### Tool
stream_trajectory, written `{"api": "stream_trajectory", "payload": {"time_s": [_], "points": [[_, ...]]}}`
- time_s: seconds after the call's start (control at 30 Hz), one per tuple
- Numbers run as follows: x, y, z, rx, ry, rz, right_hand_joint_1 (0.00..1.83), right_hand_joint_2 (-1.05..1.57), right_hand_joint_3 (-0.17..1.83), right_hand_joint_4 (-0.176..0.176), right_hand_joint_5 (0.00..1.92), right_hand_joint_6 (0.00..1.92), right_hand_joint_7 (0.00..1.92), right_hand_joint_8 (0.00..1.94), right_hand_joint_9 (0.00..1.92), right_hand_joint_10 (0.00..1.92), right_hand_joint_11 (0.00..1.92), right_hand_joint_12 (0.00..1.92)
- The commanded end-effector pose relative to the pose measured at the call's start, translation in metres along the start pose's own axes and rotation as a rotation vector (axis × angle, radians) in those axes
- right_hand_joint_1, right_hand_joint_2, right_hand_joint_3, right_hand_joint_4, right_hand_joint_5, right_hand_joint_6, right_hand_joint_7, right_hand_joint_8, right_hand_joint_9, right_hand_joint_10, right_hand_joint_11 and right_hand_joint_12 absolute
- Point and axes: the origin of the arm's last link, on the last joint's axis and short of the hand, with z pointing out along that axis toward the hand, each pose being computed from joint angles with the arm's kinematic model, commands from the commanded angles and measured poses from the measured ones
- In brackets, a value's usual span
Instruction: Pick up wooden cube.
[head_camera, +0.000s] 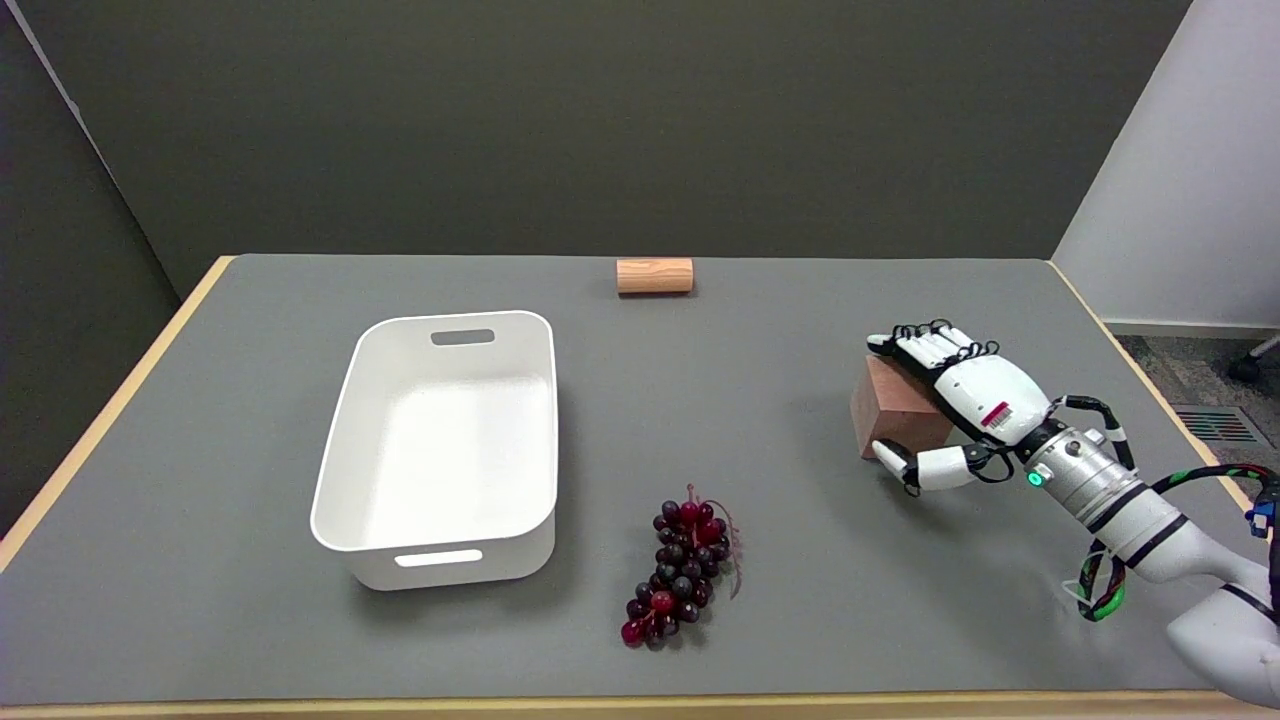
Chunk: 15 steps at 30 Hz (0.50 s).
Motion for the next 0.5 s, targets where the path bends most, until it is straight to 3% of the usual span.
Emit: {"api": "stream_trajectory", "payload": {"time_s": [0.03, 0.07, 0.2, 0.27, 0.4, 0.5], "points": [[0.004, -0.013, 0.01, 0.083, 0.063, -0.027, 1.25, 0.99, 0.44, -0.167, 0.4, 0.86, 0.77, 1.28, 0.67, 1.27, 0.39, 1.79], [0.007, -0.015, 0.012, 0.092, 0.072, -0.031, 1.32, 1.05, 0.33, -0.168, 0.42, 0.89, 0.78, 1.37, 0.71, 1.28, 0.34, 1.85], [0.014, -0.018, 0.017, 0.105, 0.093, -0.038, 1.31, 1.03, 0.38, -0.157, 0.48, 1.0, 0.78, 1.4, 0.78, 1.31, 0.24, 1.92], [0.02, -0.02, 0.022, 0.116, 0.116, -0.041, 1.17, 1.3, -0.02, -0.176, 0.63, 1.48, 0.68, 1.52, 0.8, 1.32, 0.25, 1.92], [0.033, -0.023, 0.032, 0.123, 0.144, -0.049, 1.17, 1.26, 0.06, -0.176, 0.63, 1.48, 0.69, 1.51, 0.81, 1.35, 0.26, 1.92], [0.048, -0.027, 0.042, 0.132, 0.183, -0.058, 1.17, 1.33, -0.02, -0.176, 0.47, 1.51, 0.8, 1.55, 0.82, 1.35, 0.33, 1.92]]}}
